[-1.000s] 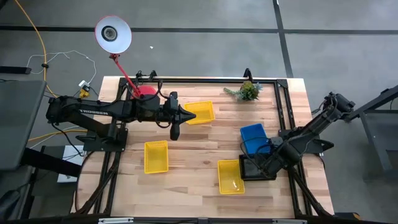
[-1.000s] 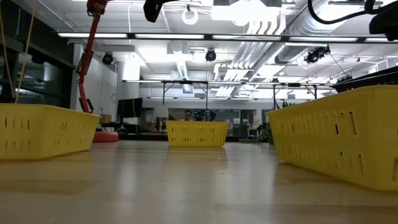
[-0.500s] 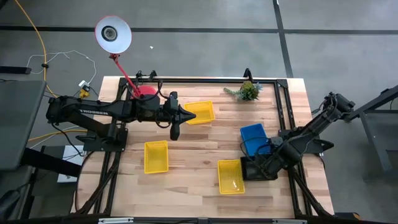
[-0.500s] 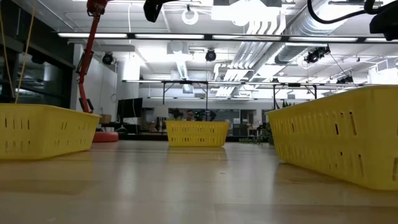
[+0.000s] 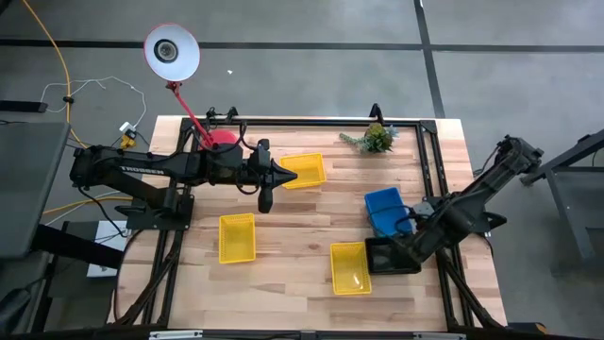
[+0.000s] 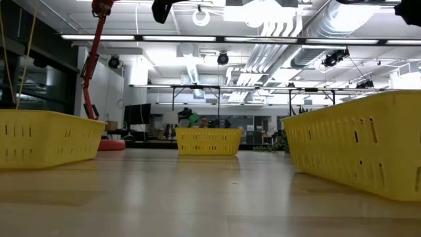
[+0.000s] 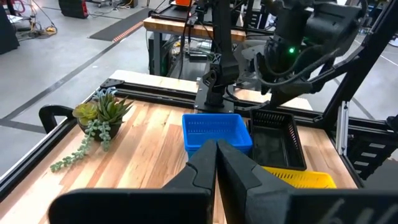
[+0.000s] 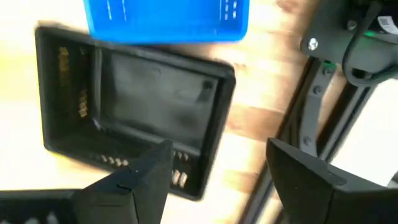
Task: Stack baskets by color
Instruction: Stack the left black bin on the right stacked black bin
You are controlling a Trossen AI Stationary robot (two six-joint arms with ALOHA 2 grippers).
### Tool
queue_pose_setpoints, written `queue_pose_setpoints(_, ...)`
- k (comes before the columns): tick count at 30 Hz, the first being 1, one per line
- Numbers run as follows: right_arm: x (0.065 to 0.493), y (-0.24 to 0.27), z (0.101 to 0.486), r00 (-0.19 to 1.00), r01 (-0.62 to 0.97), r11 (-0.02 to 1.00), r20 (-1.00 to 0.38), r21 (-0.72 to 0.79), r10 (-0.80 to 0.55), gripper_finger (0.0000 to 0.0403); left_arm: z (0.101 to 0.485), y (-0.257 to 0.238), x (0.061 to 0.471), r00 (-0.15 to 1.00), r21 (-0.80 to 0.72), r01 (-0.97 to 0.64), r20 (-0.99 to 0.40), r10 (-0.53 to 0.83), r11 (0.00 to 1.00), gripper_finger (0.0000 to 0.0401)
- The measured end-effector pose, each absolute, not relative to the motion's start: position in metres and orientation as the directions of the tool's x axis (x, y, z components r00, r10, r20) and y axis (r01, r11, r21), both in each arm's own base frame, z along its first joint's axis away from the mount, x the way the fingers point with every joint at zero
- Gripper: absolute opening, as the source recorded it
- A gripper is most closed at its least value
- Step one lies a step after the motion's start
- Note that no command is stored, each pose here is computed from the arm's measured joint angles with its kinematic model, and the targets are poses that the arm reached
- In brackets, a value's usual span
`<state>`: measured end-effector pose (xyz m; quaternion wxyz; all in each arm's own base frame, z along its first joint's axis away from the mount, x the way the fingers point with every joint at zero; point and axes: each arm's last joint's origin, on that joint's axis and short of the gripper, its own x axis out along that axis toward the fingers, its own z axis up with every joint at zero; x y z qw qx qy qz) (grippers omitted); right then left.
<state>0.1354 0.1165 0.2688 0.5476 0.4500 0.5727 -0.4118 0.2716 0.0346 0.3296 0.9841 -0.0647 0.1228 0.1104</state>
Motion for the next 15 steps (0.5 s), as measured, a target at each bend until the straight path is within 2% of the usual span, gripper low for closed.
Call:
queue_pose_setpoints(3,0.134,0.117,0.27,-0.023,0.947,0.321,-0.994,0.013,0.107,0.0228,0.33,0.035,0.272,0.945,-0.1,-0.233,-0.256,0.201,0.967,0.0001)
queue_pose_setpoints(5,0.134,0.118,0.265,-0.041,0.933,0.36,-0.989,0.012,0.139,0.0194,0.33,0.035,0.272,0.945,-0.1,-0.233,-0.256,0.202,0.967,0.0)
queue_pose_setpoints(7,0.135,0.121,0.255,-0.043,0.919,0.393,-0.984,0.028,0.17,0.0137,0.329,0.035,0.272,0.945,-0.1,-0.235,-0.256,0.203,0.967,0.0)
queue_pose_setpoints(9,0.135,0.124,0.247,-0.031,0.907,0.418,-0.981,0.054,0.193,0.0062,0.33,0.035,0.272,0.945,-0.1,-0.235,-0.255,0.203,0.967,0.0)
queue_pose_setpoints(11,0.137,0.126,0.238,0.002,0.904,0.418,-0.98,0.087,0.199,0.0017,0.33,0.035,0.272,0.945,-0.1,-0.237,-0.255,0.205,0.966,0.0)
queue_pose_setpoints(15,0.137,0.127,0.228,0.032,0.91,0.399,-0.981,0.109,0.194,0.0023,0.33,0.035,0.272,0.945,-0.106,-0.239,-0.255,0.206,0.965,0.0)
